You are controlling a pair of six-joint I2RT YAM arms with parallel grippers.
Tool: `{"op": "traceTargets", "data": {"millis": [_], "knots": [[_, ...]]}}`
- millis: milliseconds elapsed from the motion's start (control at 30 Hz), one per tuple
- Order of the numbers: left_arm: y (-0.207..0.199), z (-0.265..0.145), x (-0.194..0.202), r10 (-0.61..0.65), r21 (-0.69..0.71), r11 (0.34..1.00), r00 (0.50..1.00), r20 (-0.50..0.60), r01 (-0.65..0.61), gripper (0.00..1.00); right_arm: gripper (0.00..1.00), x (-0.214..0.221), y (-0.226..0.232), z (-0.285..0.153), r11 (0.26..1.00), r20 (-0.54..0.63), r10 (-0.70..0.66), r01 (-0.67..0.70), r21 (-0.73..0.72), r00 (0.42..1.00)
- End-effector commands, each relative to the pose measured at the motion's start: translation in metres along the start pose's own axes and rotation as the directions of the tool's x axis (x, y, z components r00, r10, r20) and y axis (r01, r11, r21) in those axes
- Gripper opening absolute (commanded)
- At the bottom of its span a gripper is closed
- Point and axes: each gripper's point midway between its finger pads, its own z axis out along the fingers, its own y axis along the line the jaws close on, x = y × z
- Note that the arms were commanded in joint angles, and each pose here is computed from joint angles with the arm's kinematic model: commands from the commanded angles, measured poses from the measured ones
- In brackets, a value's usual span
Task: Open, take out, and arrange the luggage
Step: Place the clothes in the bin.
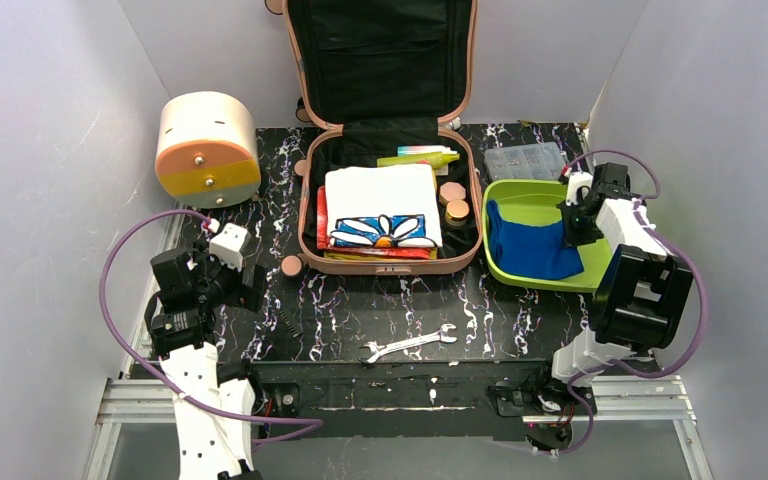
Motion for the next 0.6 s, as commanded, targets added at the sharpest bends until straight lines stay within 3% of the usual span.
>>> {"op": "traceTargets", "data": {"millis": [0, 267, 433, 567], "knots": [[-0.006, 0.001, 0.004, -0.017, 0.029, 0.999, 1.000, -0.004, 0.017, 0.98, 0.01, -0.007, -0.024, 0.005, 0.999, 0.031, -0.024, 0.023, 0.043, 0.999], [-0.006, 0.000, 0.005, -0.018, 0.031, 0.999, 1.000, -0.003, 0.018, 0.98, 0.01, -0.008, -0.048, 0.006, 0.996, 0.037, -0.025, 0.021, 0.092, 0.999], [-0.007, 0.001, 0.005, -0.024, 0.039, 0.999, 1.000, -0.002, 0.024, 0.98, 0.01, -0.022, -0.063, -0.015, 0.989, 0.113, -0.019, 0.003, 0.145, 0.993], [-0.008, 0.001, 0.004, -0.027, 0.044, 0.999, 1.000, -0.002, 0.027, 0.98, 0.01, -0.064, -0.007, -0.066, 0.990, 0.264, 0.058, -0.021, -0.140, 0.963]]}}
